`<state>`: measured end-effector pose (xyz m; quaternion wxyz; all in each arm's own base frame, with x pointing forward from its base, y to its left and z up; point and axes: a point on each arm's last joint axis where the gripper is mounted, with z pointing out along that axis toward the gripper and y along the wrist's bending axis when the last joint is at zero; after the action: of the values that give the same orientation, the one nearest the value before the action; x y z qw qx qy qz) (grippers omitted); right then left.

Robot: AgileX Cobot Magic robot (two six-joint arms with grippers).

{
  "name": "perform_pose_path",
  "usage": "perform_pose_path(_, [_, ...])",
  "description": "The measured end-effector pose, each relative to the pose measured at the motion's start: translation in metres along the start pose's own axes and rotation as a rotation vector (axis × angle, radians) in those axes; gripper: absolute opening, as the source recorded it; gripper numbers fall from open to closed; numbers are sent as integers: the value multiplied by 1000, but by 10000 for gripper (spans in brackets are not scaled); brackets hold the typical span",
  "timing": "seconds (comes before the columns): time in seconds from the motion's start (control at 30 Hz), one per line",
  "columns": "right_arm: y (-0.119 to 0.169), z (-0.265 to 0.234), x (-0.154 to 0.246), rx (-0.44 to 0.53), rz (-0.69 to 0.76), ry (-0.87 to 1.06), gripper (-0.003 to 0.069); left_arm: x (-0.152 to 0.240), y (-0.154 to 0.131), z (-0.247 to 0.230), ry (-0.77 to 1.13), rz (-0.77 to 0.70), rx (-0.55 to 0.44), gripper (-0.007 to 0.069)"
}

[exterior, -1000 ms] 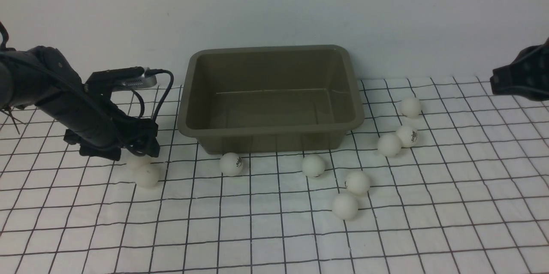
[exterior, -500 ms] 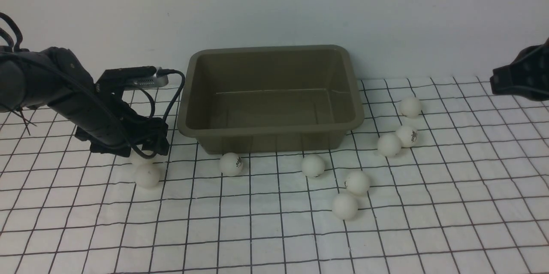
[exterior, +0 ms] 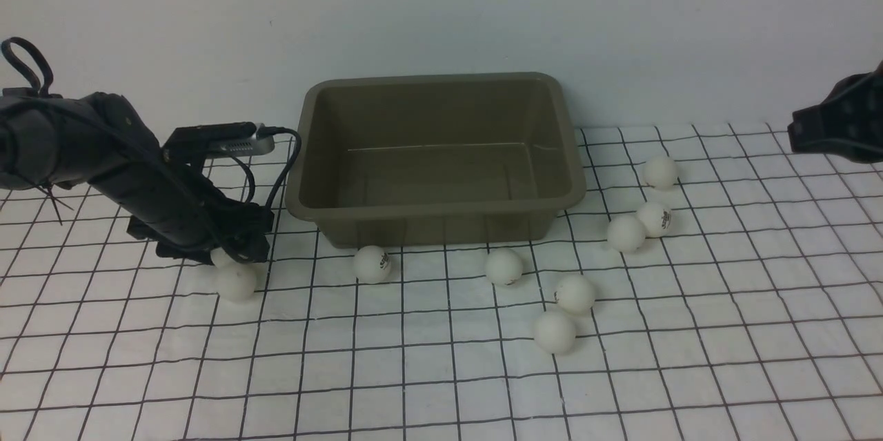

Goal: Put the table tennis balls into the box on the white checkered tablecloth.
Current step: 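Reach for and grasp a ping pong ball on the table beside the basket, then drop the ball into the bin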

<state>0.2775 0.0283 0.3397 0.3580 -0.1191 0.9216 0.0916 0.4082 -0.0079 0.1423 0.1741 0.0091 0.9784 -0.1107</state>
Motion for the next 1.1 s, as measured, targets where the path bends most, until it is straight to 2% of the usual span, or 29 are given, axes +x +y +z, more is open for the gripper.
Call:
perform_pose_path(0.07, [0, 0, 0, 0, 0, 1, -12, -1, 0, 0, -6, 1, -3, 370])
perform_pose_path(0.1, [0, 0, 0, 0, 0, 1, -12, -1, 0, 0, -11, 2, -5, 344])
perform_pose_path(0.2, [0, 0, 0, 0, 0, 1, -12, -2, 1, 0, -19, 10, -13, 353])
perform_pose_path(0.4, [0, 0, 0, 2, -3, 4, -12, -17, 3, -23, 9, 144, -89, 353])
perform_pose_path(0.5, [0, 0, 0, 2, -4, 5, -12, -32, 5, -51, 22, 135, -140, 353])
perform_pose_path(0.63, [0, 0, 0, 4, -6, 5, -12, -49, -5, -81, -4, 111, -137, 353])
perform_pose_path(0.73, [0, 0, 0, 4, -6, 5, -12, -64, -29, -99, -61, 140, -94, 353])
perform_pose_path(0.8, [0, 0, 0, 4, -6, 5, -12, -73, -66, -106, -112, 220, -36, 353])
perform_pose_path(0.9, [0, 0, 0, 4, -6, 5, -12, -77, -107, -103, -151, 311, 12, 353])
perform_pose_path(1.1, [0, 0, 1, 3, -6, 8, -12, -79, -151, -73, -186, 421, 26, 353])
